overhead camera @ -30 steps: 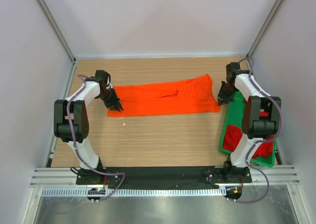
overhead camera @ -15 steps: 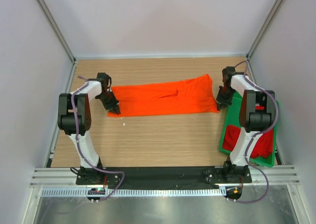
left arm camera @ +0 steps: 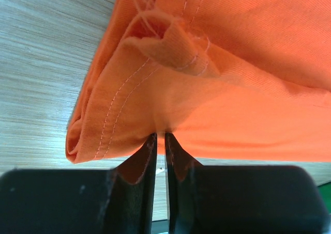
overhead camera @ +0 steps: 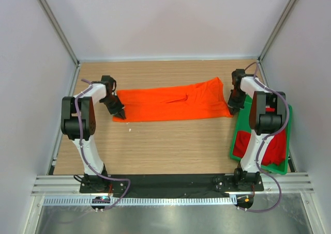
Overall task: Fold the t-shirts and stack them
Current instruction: Fold the tshirt
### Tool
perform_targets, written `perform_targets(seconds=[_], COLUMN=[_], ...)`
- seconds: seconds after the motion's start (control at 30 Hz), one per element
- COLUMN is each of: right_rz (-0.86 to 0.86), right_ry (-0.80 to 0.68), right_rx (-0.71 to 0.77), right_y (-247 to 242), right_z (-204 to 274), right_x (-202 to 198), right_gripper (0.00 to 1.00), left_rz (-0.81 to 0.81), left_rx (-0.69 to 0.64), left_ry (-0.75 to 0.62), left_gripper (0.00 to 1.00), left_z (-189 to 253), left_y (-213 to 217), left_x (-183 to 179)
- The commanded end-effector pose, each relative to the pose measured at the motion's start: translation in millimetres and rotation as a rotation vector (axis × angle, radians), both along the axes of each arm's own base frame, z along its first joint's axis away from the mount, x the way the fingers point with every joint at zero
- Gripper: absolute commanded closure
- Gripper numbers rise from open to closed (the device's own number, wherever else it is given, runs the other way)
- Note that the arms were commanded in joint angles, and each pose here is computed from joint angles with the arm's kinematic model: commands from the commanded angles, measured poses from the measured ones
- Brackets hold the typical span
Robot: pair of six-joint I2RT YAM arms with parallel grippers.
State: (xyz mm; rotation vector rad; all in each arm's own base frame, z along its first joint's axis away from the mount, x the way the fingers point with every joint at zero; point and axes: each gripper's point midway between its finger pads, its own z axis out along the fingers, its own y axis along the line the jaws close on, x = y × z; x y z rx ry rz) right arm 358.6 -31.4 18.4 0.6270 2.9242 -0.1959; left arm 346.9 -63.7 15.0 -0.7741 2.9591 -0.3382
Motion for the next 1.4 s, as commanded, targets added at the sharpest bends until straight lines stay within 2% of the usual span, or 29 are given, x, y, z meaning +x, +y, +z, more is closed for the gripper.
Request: perform_targets(seconds=[0.0, 0.13, 0.23, 0.27, 0.3, 0.4, 0.43, 0.5, 0.6, 0.73, 0.83, 0.87, 1.07, 1.2, 1.37], right_rz=[-0.009, -0.013, -0.029, -0.028, -0.033, -0.011, -0.007, 0.093, 0.145, 0.238, 0.296, 0.342, 0.504, 0.575, 0.626], right_ry=[-0.023, -0.065, -0.175, -0.221, -0.26, -0.339, -0.353, -0.38, -0.386, -0.315, -0.31, -0.277, -0.241, -0.205, -0.124], right_rx=[-0.104, -0.103, -0.079, -0.067, -0.046, 0.064, 0.079, 0.096, 0.119, 0.167, 0.164, 0.161, 0.15, 0.141, 0.101], right_y=[-22, -21, -15, -11, -5, 29, 34, 81, 120, 192, 224, 244, 315, 340, 338], right_z=[10, 32, 70, 87, 100, 125, 130, 139, 142, 110, 107, 92, 71, 53, 27], right_x=[11, 18, 30, 34, 41, 55, 59, 67, 74, 76, 81, 76, 65, 49, 23], right_gripper=[0.93, 0.92, 0.89, 0.82, 0.68, 0.51, 0.5, 0.49, 0.46, 0.43, 0.36, 0.36, 0.35, 0.35, 0.35], left_rz=[-0.006, -0.019, -0.018, -0.015, -0.009, 0.01, 0.014, 0.013, 0.004, -0.029, -0.057, -0.063, -0.077, -0.081, -0.065], left_rx=[0.094, 0.071, 0.042, 0.036, 0.028, 0.004, -0.003, -0.016, -0.028, -0.061, -0.098, -0.103, -0.114, -0.103, -0.083], left_ry=[0.015, -0.028, -0.111, -0.13, -0.155, -0.257, -0.317, -0.366, -0.44, -0.473, -0.498, -0.503, -0.521, -0.516, -0.516], left_gripper=[0.88, 0.86, 0.76, 0.7, 0.68, 0.61, 0.59, 0.57, 0.56, 0.55, 0.54, 0.54, 0.53, 0.53, 0.53], left_z=[-17, 2, 33, 42, 53, 90, 109, 122, 144, 159, 166, 167, 172, 173, 179], left_y=[22, 18, 11, 10, 8, 4, 3, 2, 0, -6, -13, -15, -18, -16, -12], left_x=[0, 3, 6, 6, 6, 5, 4, 1, -3, -12, -22, -24, -42, -50, -60])
